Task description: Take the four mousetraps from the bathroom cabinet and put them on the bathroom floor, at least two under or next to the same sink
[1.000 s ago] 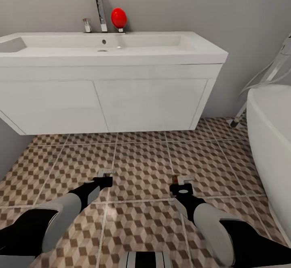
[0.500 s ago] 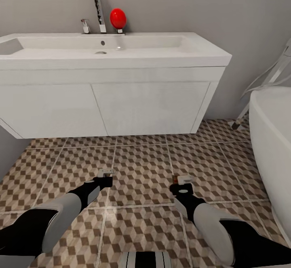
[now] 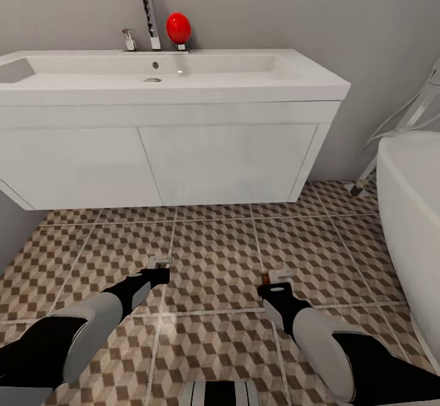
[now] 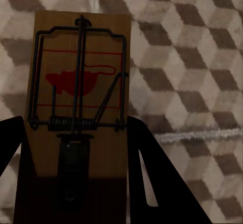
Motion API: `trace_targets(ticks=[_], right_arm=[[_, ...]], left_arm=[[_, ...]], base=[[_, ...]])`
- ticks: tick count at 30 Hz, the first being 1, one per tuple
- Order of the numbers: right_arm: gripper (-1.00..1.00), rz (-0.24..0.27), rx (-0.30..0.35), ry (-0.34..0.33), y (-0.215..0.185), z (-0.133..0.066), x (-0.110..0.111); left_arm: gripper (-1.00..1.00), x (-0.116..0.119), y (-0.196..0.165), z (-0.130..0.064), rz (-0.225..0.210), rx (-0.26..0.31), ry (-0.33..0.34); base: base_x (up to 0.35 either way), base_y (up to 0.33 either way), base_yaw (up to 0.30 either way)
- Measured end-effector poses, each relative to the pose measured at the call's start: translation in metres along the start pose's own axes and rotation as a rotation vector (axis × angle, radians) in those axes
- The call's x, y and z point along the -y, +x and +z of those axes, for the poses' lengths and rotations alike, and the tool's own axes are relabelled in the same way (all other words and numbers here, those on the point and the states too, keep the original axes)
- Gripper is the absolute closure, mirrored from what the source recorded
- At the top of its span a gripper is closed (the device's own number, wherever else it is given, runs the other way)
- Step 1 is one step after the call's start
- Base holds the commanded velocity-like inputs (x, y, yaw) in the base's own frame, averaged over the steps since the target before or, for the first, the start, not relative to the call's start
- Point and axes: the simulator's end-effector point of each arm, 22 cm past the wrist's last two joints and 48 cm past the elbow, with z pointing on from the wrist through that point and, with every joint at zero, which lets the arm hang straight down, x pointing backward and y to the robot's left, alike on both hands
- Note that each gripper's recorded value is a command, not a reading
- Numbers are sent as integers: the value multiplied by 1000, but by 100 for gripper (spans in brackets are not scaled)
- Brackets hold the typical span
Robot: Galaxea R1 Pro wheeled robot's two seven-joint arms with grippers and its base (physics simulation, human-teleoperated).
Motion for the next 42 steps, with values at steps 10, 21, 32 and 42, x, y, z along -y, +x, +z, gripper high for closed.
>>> trace_targets(ticks=[10, 21, 32, 42], right_arm=[[100, -1, -14, 5, -9, -1, 2], [100, 2, -3, 5, -13, -2, 1], [100, 1, 4, 6, -15, -2, 1], [100, 3, 8, 5, -16, -2, 1]], left_arm=[[100, 0, -1, 0, 1, 4, 0], [100, -1, -2, 0, 1, 8, -2], [100, -5, -2, 0, 1, 11, -7], [100, -5, -2, 0, 1, 10, -7]], base=[[0, 0, 0], [78, 0, 0], [227, 0, 0], [87, 0, 0]])
